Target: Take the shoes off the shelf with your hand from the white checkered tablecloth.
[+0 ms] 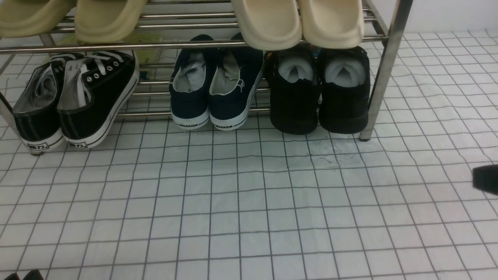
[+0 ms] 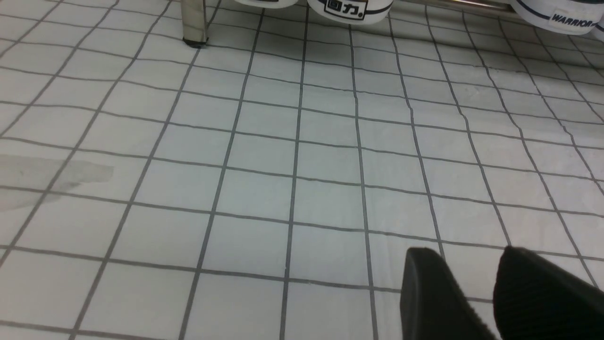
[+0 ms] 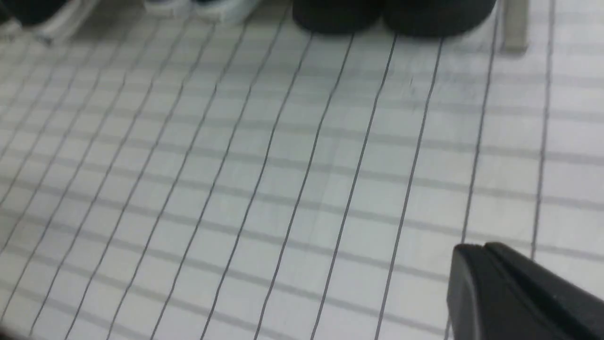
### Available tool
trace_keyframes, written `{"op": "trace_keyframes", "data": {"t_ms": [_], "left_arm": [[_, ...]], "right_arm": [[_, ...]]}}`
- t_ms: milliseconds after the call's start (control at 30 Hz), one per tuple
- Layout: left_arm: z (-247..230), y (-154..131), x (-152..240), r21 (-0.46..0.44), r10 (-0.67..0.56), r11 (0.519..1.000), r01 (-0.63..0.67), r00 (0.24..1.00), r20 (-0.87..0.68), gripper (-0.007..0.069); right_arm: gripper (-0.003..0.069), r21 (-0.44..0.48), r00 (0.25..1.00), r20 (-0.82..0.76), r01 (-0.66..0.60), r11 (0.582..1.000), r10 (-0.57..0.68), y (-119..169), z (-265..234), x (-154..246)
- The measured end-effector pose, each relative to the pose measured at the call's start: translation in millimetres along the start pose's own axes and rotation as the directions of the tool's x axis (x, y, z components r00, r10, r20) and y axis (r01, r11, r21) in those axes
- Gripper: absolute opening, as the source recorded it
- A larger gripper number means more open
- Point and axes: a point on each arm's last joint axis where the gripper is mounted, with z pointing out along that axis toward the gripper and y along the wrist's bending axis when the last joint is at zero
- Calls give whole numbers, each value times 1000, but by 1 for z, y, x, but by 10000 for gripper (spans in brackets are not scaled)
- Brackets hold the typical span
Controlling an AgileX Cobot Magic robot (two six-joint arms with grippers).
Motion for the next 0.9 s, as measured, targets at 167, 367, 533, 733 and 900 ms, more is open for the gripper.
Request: {"op": "trace_keyframes", "data": {"t_ms": [167,367,533,733,900], "left_arm": [[0,0,0,0,0,1000,0,1000,0,239],[0,0,0,0,0,1000,0,1000,0,239],[0,0,0,0,0,1000,0,1000,0,239],[0,0,0,0,0,1000,0,1000,0,239],[0,0,0,0,0,1000,0,1000,0,239]], "right_arm": [[14,-137,962,-272,-44,990,5,-7,41,-34],[22,-276,895,-408,70,959,-182,31,96,-75],[56,-184,829,-463,256,949,-313,72,145,-104],[158,-11,816,-436,417,909,-380,113,186,-140],[303,72,827,-350,493,867,-441,129,202,-156]]}}
